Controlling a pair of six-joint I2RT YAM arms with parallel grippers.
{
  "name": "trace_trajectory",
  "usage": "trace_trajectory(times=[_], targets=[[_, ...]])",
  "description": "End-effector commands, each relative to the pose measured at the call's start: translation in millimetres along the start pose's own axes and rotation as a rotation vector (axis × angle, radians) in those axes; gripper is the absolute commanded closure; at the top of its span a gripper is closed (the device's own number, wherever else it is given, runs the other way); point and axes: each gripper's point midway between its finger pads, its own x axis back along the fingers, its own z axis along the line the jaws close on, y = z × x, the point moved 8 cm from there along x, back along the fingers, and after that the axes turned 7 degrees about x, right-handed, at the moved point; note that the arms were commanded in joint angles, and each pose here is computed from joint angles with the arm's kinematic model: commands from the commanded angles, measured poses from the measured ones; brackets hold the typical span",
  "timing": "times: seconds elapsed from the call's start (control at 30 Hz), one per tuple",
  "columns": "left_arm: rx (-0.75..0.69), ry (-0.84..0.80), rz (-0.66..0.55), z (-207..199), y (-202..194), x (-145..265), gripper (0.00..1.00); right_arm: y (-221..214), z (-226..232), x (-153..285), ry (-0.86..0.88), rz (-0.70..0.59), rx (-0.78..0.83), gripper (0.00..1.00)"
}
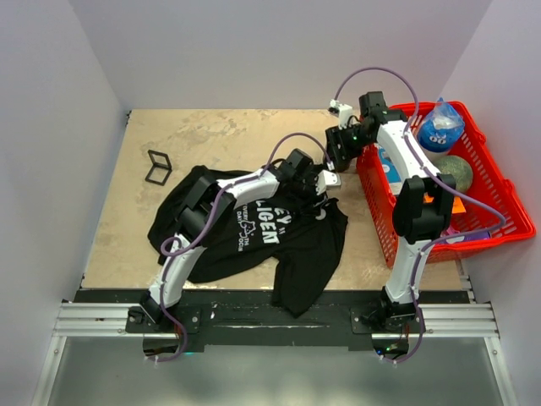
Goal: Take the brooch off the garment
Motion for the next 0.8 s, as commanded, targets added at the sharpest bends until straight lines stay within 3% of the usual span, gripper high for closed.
trace_trajectory(times=[0.0, 0.2, 0.27, 0.3, 0.47, 0.67, 0.77], targets=[[0.260, 0.070, 0.305, 5.8, -91.5, -20.1, 0.50, 10.2, 7.6, 6.9, 0.026, -0.035, 0.001, 0.43], [0.283, 0.073, 0.318, 10.4, -89.5, -25.5, 0.56, 8.0, 10.0, 10.1, 0.021, -0.034, 0.002, 0.43], [0.297, 0.081, 0.322, 10.3, -89.3, -26.3, 0.76, 6.8, 10.4, 9.2, 0.020, -0.031, 0.001, 0.43], [0.300, 0.087, 0.314, 10.8, -88.5, -26.8, 0.81, 6.7, 10.6, 10.9, 0.017, -0.032, 0.001, 0.43], [0.364, 0.077, 0.285, 10.2, -86.0, -27.0, 0.85, 4.7, 11.3, 9.9, 0.019, -0.025, -0.002, 0.43], [0.422, -0.043, 0.184, 6.5, -82.7, -23.5, 0.74, 5.7, 12.1, 13.7, 0.007, -0.029, 0.007, 0.43], [0.465, -0.100, 0.132, 3.9, -77.4, -18.1, 0.61, 5.5, 11.9, 15.9, 0.000, -0.029, 0.014, 0.43]])
